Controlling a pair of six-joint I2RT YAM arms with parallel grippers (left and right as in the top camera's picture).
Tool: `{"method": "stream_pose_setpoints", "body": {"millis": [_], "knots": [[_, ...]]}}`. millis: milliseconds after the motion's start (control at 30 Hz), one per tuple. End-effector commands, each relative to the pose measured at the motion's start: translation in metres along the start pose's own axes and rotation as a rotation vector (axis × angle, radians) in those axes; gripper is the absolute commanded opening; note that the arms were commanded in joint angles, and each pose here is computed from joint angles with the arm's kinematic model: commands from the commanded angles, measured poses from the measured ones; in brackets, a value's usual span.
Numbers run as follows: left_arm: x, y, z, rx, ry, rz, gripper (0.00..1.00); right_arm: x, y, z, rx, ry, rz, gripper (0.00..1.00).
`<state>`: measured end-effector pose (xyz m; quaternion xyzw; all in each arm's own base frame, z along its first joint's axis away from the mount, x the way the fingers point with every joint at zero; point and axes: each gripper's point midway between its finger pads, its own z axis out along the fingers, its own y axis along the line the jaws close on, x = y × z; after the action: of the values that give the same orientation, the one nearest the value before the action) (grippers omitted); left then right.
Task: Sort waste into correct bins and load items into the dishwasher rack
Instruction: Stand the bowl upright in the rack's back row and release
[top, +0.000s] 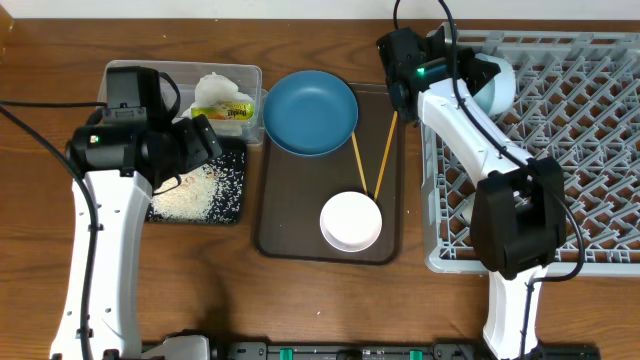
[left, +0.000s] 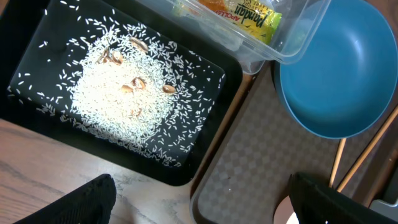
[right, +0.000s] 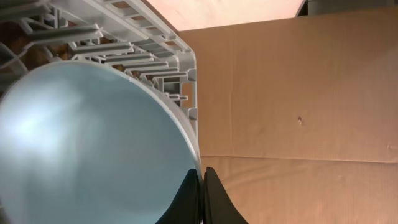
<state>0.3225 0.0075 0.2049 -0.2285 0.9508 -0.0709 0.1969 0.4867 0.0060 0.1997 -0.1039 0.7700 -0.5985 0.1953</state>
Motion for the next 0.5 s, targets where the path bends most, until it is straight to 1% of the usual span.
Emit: {"method": "stream_pose_setpoints", "body": {"millis": [0, 167, 333, 400, 433, 467], "knots": [[-0.005, 0.0, -0.001, -0.005, -0.007, 0.007, 0.91, 0.006, -0.002, 0.007, 0.049, 0.028, -0.009, 0.01], [-0.005, 0.0, -0.001, -0.005, -0.007, 0.007, 0.91, 0.0, 0.018, 0.002, -0.057, -0.004, -0.011, 0.01], [-0.005, 0.0, -0.001, -0.005, -0.007, 0.007, 0.91, -0.01, 0.043, -0.017, -0.183, -0.063, -0.021, 0.03], [-0.005, 0.0, -0.001, -0.005, -0.007, 0.007, 0.91, -0.013, 0.048, -0.024, -0.206, -0.081, -0.025, 0.2], [-0.005, 0.0, -0.001, -0.005, -0.007, 0.007, 0.91, -0.014, 0.049, -0.028, -0.207, -0.088, -0.027, 0.31], [-0.005, 0.0, -0.001, -0.005, -0.007, 0.007, 0.91, -0.015, 0.05, -0.031, -0.208, -0.094, -0.03, 0.37]]}}
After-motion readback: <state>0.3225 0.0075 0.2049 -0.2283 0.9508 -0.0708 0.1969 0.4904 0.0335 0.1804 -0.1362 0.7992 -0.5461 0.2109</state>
